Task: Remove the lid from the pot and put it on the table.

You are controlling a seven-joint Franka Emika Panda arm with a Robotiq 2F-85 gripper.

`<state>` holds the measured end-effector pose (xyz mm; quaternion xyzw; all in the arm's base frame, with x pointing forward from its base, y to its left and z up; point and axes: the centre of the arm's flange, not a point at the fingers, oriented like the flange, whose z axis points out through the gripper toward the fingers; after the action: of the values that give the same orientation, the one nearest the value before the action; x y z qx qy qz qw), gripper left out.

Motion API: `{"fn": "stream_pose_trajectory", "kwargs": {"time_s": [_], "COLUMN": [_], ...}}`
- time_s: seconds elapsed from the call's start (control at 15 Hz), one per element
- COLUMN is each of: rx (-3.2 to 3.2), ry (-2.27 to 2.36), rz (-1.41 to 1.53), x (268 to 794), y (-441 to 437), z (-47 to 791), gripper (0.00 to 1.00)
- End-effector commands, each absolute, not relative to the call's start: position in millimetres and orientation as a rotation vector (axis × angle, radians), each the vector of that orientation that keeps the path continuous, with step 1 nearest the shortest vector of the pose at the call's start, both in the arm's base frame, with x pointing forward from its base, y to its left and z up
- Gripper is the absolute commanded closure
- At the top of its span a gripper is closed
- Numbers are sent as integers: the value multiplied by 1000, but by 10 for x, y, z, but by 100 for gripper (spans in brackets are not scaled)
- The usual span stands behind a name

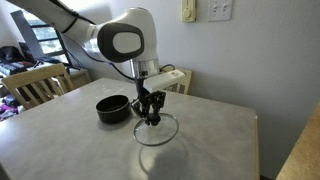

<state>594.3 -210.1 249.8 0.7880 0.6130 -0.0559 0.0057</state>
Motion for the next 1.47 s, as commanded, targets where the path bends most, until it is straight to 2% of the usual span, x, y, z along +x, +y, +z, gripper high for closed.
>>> {"fn": "stream_pose_trajectory", "kwargs": {"time_s": [0.0,1.4], "rx": [2454,2444], "ry": [1955,2075], "rz": [-136,-180], "x": [5996,6078], "y": [-2201,-2237], "z": [2338,1785], "gripper": [86,86]}}
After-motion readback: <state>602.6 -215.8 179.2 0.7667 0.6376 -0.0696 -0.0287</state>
